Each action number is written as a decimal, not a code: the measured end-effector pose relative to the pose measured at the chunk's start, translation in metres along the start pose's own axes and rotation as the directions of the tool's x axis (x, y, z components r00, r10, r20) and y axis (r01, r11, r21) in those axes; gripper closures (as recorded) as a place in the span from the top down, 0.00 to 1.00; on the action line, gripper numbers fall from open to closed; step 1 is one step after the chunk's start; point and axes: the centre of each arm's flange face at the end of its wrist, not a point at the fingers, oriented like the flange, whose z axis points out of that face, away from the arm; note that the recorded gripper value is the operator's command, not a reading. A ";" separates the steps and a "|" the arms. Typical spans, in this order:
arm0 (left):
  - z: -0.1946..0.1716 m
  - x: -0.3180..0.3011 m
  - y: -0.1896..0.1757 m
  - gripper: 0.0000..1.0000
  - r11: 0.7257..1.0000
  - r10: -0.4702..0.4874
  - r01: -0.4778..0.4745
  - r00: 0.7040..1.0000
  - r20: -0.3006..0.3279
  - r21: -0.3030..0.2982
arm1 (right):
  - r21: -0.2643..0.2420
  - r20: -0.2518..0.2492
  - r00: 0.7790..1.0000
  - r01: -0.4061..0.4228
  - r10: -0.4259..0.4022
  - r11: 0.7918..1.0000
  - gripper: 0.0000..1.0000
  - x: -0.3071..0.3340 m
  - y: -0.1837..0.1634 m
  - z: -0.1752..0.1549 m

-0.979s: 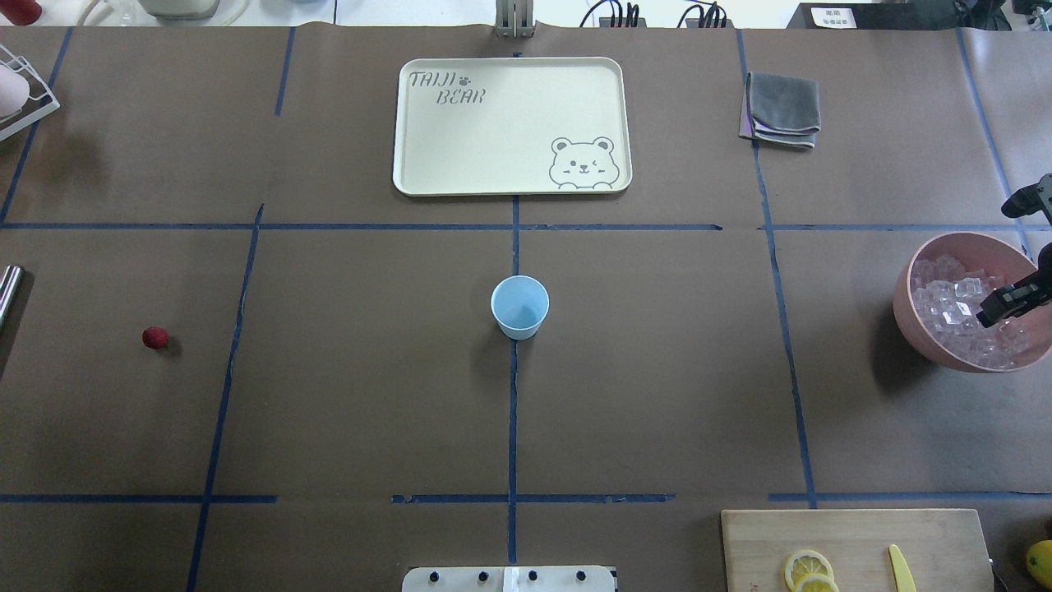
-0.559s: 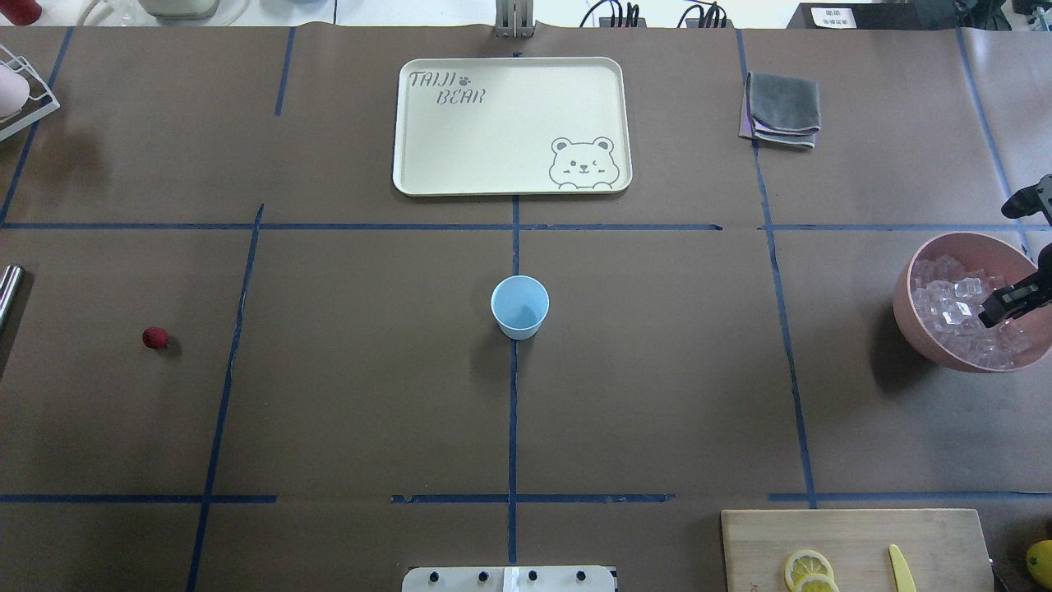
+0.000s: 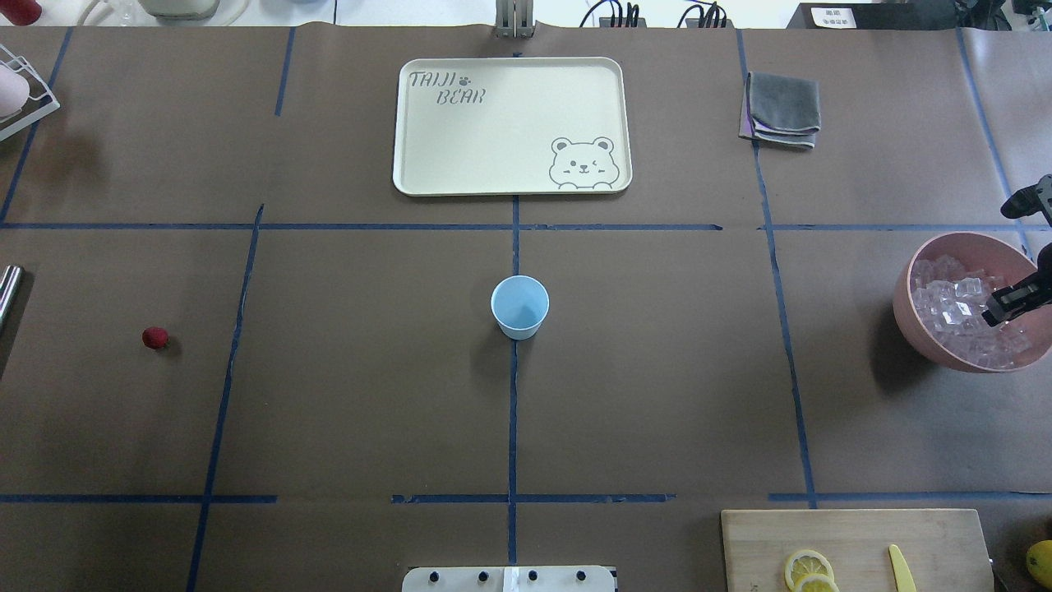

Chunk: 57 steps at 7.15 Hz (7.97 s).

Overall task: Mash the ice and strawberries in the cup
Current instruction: 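Lower the right gripper into the pink bowl and grasp an ice cube, then carry the ice cube with the right gripper over the light-blue cup, then open the right gripper to drop the ice cube into the cup, then move the right gripper back over the pink bowl of ice, then lower the right gripper into the bowl and grasp another ice cube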

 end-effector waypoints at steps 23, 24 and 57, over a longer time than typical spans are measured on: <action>-0.008 0.009 -0.006 1.00 1.000 -0.013 0.013 1.000 0.002 0.016 | 0.135 0.104 0.952 -0.301 0.289 0.944 0.58 -0.584 -0.172 -0.079; -0.008 0.009 -0.007 1.00 1.000 -0.013 0.013 1.000 0.002 0.016 | 0.136 0.105 0.952 -0.301 0.289 0.944 0.59 -0.585 -0.173 -0.079; -0.025 0.026 -0.009 1.00 0.999 -0.017 0.017 1.000 0.005 0.051 | 0.149 0.066 0.959 -0.281 0.274 0.948 0.13 -0.046 0.013 0.001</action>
